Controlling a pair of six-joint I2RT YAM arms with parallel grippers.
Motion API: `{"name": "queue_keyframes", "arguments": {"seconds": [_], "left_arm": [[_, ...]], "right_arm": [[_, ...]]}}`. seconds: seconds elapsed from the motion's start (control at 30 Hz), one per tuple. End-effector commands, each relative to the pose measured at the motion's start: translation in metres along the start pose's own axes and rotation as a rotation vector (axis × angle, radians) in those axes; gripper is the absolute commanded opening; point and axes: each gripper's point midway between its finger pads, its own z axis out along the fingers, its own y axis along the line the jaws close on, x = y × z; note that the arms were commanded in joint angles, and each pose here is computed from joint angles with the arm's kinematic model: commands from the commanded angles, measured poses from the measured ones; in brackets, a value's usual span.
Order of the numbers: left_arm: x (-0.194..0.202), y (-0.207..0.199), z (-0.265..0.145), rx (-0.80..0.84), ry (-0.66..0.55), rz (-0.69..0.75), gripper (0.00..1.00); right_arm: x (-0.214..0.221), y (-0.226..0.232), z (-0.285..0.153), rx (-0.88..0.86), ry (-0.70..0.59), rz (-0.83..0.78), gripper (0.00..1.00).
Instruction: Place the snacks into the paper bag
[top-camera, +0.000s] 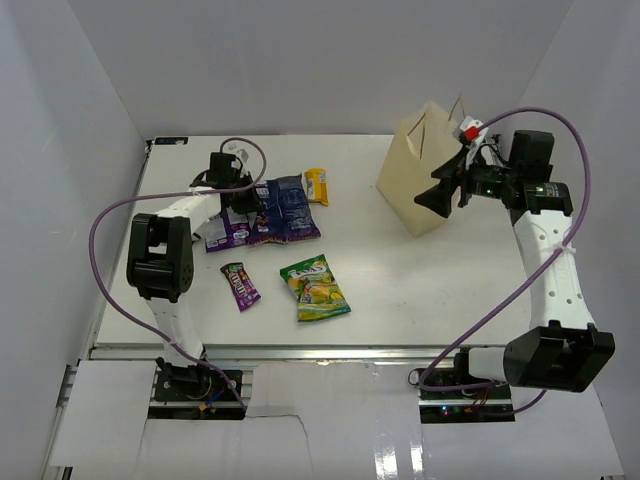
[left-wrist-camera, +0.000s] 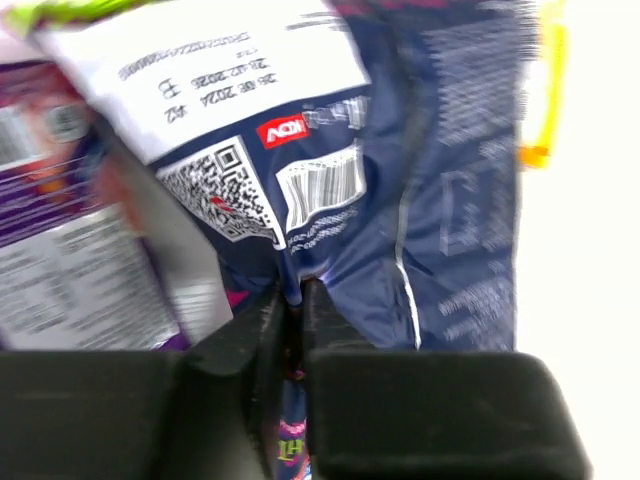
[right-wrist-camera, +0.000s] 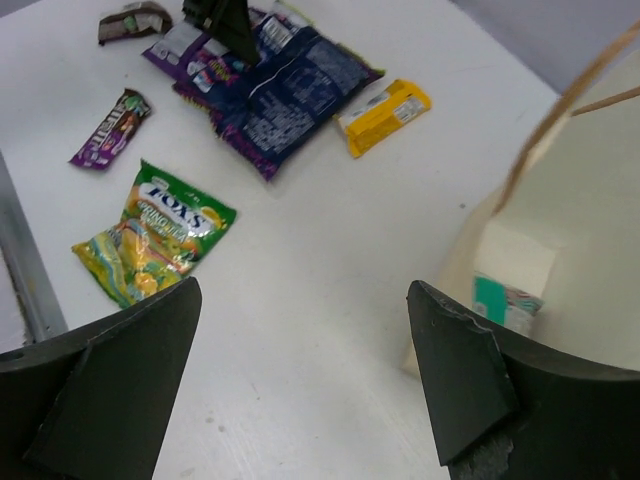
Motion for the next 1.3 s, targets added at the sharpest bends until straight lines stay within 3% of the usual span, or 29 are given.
{"name": "queue_keyframes", "arguments": {"seconds": [0.0,0.1,0.13,0.2,0.23,0.33,0.53,0.7,0.97,1.1,1.27], "left_arm": [[-0.006,-0.052,-0.028,0.239,-0.023,0.055,0.13],[-0.007,-0.079,-0.063,0.377,-0.065,0.089,0.04],[0.0,-0.084,-0.069,0.416,-0.066,0.09,0.01],[0.0,-0.11,-0.099,0.55,-0.091,0.09,0.0],[0.017,-0.111,-0.101,0.581,-0.058,0.065,0.0],[0.027,-0.133,-0.13,0.689,-0.064,0.013,0.0],[0.063,-0.155,-0.134,0.671,0.007,-0.18,0.0],[0.066,-0.172,-0.129,0.637,0.036,-0.31,0.0],[0.051,-0.182,-0.128,0.626,0.036,-0.409,0.0],[0.053,-0.192,-0.129,0.645,0.059,-0.414,0.0],[0.053,-0.197,-0.134,0.655,0.064,-0.439,0.0]], "right_arm": [[0.027,0.039,0.02,-0.099,0.097,0.056,0.89],[0.05,0.054,0.051,-0.047,0.202,0.076,0.88],[0.054,0.058,0.059,-0.019,0.216,0.151,0.88],[0.062,0.057,0.083,0.034,0.223,0.212,0.89],[0.063,0.057,0.091,0.081,0.216,0.354,0.89],[0.074,0.053,0.123,0.162,0.251,0.433,0.93],[0.063,0.12,0.18,-0.021,0.291,0.25,0.95],[0.068,0.172,0.214,0.027,0.321,0.081,0.99],[0.083,0.177,0.224,0.258,0.339,0.069,0.94],[0.103,0.163,0.236,0.382,0.356,0.095,0.94],[0.111,0.162,0.249,0.415,0.338,0.148,1.0]]}}
